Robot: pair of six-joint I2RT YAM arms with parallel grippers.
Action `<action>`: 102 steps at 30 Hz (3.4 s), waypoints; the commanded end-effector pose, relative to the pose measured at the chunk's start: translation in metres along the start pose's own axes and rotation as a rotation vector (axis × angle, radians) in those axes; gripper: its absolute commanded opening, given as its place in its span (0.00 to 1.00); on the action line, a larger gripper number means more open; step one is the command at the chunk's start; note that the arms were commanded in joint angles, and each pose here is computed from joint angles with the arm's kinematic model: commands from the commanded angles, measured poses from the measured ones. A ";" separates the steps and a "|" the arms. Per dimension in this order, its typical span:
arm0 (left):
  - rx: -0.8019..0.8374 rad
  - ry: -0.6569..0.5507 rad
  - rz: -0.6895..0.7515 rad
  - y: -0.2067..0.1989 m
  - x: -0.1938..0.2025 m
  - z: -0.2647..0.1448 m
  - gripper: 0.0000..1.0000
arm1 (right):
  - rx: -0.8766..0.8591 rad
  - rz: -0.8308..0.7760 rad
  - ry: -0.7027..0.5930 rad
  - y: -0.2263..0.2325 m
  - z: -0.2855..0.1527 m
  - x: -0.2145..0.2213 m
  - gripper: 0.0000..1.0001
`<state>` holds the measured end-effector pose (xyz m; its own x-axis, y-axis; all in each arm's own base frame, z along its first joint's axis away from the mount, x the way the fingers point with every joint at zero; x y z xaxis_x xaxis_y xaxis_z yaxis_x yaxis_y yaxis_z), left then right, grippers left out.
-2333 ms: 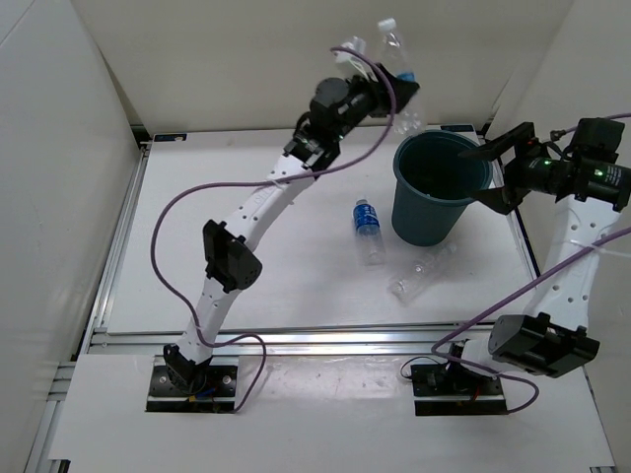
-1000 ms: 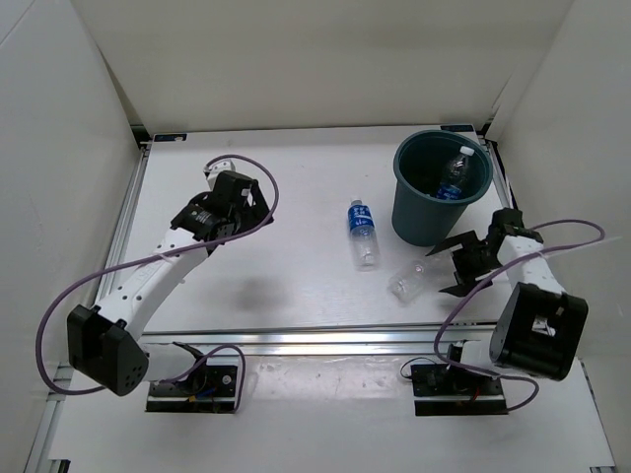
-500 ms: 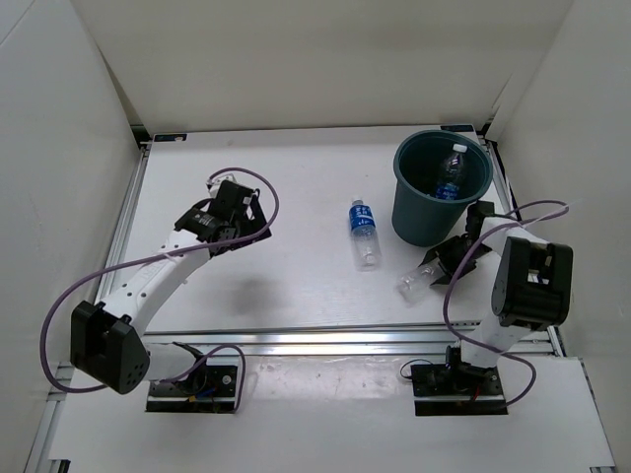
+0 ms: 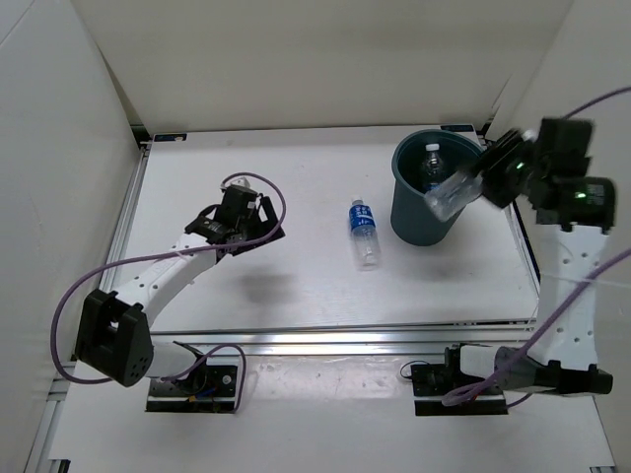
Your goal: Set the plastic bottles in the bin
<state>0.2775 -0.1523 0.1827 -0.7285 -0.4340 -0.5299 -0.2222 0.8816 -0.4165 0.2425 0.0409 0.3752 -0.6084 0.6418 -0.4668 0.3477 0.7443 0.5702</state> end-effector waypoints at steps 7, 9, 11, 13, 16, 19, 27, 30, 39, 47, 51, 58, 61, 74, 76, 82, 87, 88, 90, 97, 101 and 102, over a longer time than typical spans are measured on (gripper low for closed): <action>0.248 0.056 0.127 -0.055 0.007 0.014 1.00 | 0.126 -0.194 -0.407 0.036 0.011 -0.121 0.32; 0.256 0.047 0.137 -0.061 0.003 0.018 1.00 | 0.145 -0.219 -0.421 0.036 0.035 -0.132 0.42; 0.288 0.036 0.161 -0.070 -0.003 0.017 1.00 | 0.154 -0.321 -0.387 0.041 0.063 -0.136 0.49; 0.364 0.061 0.177 -0.082 -0.004 0.015 1.00 | 0.134 -0.412 -0.386 0.057 0.069 -0.135 1.00; 0.411 0.086 0.157 -0.099 -0.004 0.020 1.00 | 0.141 -0.418 -0.394 0.066 0.058 -0.122 1.00; 0.450 0.071 0.192 -0.121 -0.007 0.028 1.00 | 0.095 -0.407 -0.461 0.077 0.015 -0.104 1.00; 0.579 0.180 0.189 -0.187 -0.005 0.077 1.00 | 0.025 -0.370 -0.268 0.059 -0.005 -0.040 1.00; 0.607 0.258 0.225 -0.205 0.018 0.106 1.00 | 0.056 -0.373 -0.228 0.048 -0.012 -0.030 1.00; 0.652 0.408 0.254 -0.225 0.064 0.143 1.00 | 0.072 -0.393 -0.243 0.038 -0.028 -0.034 1.00; 0.572 0.529 0.210 -0.179 0.084 0.152 0.70 | 0.120 -0.365 -0.217 0.019 -0.022 -0.041 1.00; 0.611 0.493 0.217 -0.194 0.071 0.146 0.85 | 0.115 -0.356 -0.173 0.018 -0.012 -0.036 1.00; 0.614 0.494 0.168 -0.208 0.068 0.161 1.00 | 0.100 -0.357 -0.161 0.019 -0.012 -0.035 1.00; 0.613 0.507 0.129 -0.218 0.072 0.169 1.00 | 0.100 -0.361 -0.175 0.017 -0.017 -0.036 1.00; 0.584 0.538 0.027 -0.226 0.077 0.196 1.00 | 0.133 -0.361 -0.137 0.003 -0.018 -0.024 1.00; 0.588 0.560 0.028 -0.225 0.081 0.197 0.86 | 0.133 -0.361 -0.137 0.003 -0.018 -0.024 1.00; 0.592 0.584 0.026 -0.209 0.072 0.190 0.41 | 0.138 -0.351 -0.127 0.002 -0.015 -0.023 1.00; 0.529 0.568 0.015 -0.156 0.049 0.162 0.39 | 0.137 -0.339 -0.111 0.004 -0.007 -0.024 1.00; 0.541 0.525 -0.017 -0.157 0.029 0.139 0.37 | 0.143 -0.329 -0.103 0.004 -0.003 -0.025 1.00; 0.532 0.477 -0.060 -0.146 0.005 0.125 0.37 | 0.152 -0.312 -0.100 0.002 0.000 -0.027 1.00; 0.591 0.040 0.148 -0.201 -0.101 0.027 0.40 | 0.143 -0.297 -0.108 0.002 0.001 -0.033 1.00; 0.708 -0.187 0.316 -0.264 -0.136 -0.002 0.43 | 0.159 -0.272 -0.178 0.004 -0.011 -0.042 1.00; 0.741 -0.219 0.341 -0.278 -0.139 -0.007 0.44 | 0.166 -0.264 -0.200 0.003 -0.015 -0.046 1.00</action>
<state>0.4423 -0.3155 0.3340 -0.6659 -0.3060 -0.6804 0.3781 0.6477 -0.6614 0.2618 0.0192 0.3859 -0.6345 0.4128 -0.6534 0.2986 0.9107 0.2853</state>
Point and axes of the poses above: each gripper's point midway between its finger pads, its own z axis out along the fingers, its own y axis along the line the jaws close on, x = y × z, the point moved 6 cm from there along -z, back along the fingers, and after that the axes turned 5 degrees about -z, right-handed, at the moved point
